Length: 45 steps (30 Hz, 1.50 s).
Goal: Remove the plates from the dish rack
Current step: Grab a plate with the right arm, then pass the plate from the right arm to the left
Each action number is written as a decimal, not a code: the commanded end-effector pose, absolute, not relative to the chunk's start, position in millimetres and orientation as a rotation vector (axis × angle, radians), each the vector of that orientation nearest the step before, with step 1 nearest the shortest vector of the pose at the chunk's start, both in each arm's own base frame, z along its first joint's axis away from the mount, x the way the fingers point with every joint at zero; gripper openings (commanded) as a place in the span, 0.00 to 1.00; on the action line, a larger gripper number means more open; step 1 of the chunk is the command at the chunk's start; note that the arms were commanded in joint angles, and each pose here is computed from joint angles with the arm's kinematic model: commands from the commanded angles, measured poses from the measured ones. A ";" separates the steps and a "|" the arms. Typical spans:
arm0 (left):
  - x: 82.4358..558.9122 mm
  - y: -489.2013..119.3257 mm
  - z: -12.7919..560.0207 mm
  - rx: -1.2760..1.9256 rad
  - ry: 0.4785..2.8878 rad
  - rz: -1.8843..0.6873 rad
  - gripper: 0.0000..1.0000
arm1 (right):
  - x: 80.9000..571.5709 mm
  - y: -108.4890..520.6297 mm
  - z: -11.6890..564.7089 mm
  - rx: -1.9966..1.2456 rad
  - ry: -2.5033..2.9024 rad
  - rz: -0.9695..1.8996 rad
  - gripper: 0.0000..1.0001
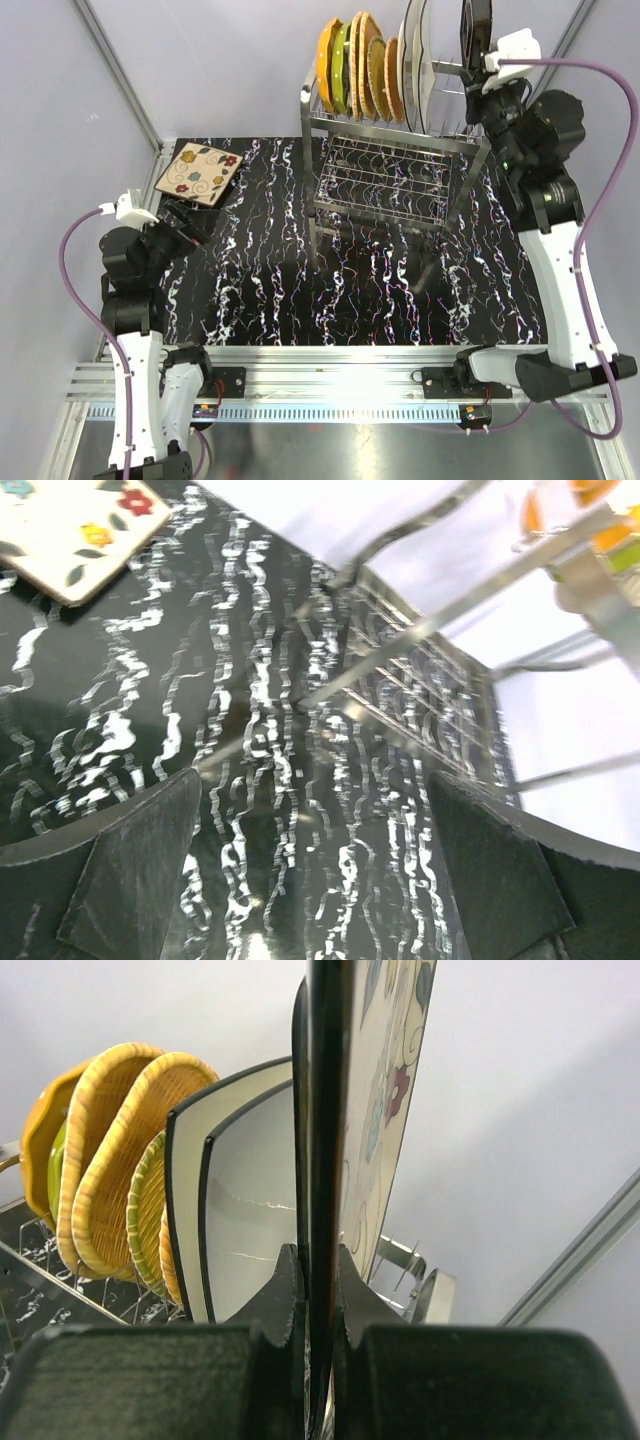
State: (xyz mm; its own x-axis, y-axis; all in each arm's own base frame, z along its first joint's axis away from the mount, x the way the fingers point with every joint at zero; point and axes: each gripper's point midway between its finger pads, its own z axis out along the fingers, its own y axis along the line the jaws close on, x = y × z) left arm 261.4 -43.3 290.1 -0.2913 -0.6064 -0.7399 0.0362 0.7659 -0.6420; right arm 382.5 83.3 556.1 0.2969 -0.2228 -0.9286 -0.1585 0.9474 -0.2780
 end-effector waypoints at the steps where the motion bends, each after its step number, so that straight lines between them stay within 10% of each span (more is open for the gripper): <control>1: 261.7 -63.6 328.6 -0.336 1.681 -0.812 0.99 | 304.6 73.7 658.7 -0.361 0.865 -0.112 0.00; 19: 260.2 -99.1 356.3 -0.290 1.642 -1.165 0.99 | 188.1 117.0 586.1 -0.967 0.648 -0.208 0.00; 45: 253.2 -161.6 310.3 -0.764 1.660 -1.601 0.99 | 166.5 172.4 396.8 -1.504 0.618 0.096 0.00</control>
State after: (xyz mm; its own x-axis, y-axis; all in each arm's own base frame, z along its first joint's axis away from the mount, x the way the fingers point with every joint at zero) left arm 251.6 -159.0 285.0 -0.6140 -0.7764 -0.1424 0.0294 0.1577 -0.9870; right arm 182.1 162.7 344.3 0.6276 -0.4154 -0.6584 -0.6719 0.1383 -0.7276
